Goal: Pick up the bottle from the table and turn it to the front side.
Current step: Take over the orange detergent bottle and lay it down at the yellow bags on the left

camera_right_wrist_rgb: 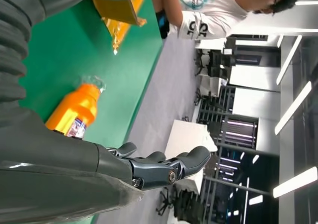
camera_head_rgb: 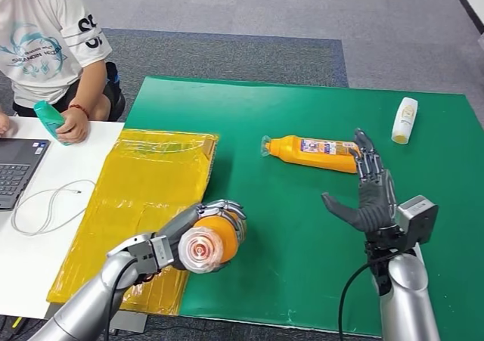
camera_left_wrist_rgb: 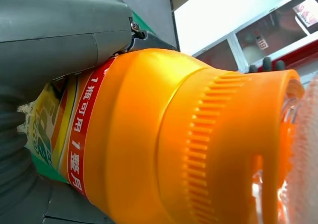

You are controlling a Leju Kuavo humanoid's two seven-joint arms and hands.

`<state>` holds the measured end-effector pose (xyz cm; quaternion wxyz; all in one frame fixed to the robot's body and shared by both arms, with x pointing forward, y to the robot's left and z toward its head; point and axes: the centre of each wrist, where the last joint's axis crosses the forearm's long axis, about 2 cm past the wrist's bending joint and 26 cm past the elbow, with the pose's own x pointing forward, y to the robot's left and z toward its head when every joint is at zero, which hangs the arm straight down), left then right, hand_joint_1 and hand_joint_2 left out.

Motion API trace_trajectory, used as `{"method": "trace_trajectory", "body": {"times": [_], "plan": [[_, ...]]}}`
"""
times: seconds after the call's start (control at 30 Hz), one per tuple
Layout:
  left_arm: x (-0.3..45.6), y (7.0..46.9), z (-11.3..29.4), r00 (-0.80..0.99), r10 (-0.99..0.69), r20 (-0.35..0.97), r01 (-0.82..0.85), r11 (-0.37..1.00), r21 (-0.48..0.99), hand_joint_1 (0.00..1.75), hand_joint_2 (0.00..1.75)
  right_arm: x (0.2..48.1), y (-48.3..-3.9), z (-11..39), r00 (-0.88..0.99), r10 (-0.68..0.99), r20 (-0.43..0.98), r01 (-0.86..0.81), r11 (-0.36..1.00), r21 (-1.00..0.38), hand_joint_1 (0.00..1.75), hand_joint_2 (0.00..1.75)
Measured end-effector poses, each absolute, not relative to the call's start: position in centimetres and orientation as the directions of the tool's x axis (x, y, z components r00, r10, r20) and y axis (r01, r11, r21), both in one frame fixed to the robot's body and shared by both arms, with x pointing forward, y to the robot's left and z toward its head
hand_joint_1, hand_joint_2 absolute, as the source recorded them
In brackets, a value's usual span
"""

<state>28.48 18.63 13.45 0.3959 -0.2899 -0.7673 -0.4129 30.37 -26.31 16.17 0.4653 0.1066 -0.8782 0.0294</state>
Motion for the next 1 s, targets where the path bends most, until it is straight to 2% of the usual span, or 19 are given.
{"method": "trace_trajectory", "body": {"times": [0.3,0.43,0.6,0.8,1.0], "plan": [[28.8,18.7,13.1,-0.514,0.074,0.854,0.776,0.465,0.427,1.75,1.75,30.2,-26.7,16.0,-0.542,-0.158,0.825,-0.213,0.976,0.046,0.00,1.75],[29.7,19.6,13.1,-0.529,-0.076,0.845,0.742,0.440,0.505,1.75,1.75,30.2,-26.7,15.9,-0.539,-0.155,0.828,-0.214,0.976,0.043,0.00,1.75],[32.6,23.9,14.4,-0.535,-0.234,0.812,0.725,0.366,0.583,1.75,1.75,30.1,-26.7,15.4,-0.529,-0.137,0.838,-0.213,0.977,0.025,0.00,1.75],[36.4,30.8,19.4,-0.533,-0.307,0.788,0.711,0.344,0.614,1.75,1.75,30.2,-26.3,14.1,-0.497,-0.128,0.858,-0.216,0.976,0.021,0.00,1.75],[37.1,33.2,21.8,-0.557,-0.345,0.755,0.662,0.364,0.655,1.75,1.75,30.2,-25.2,13.1,-0.459,-0.126,0.879,-0.234,0.972,0.017,0.00,1.75]]}}
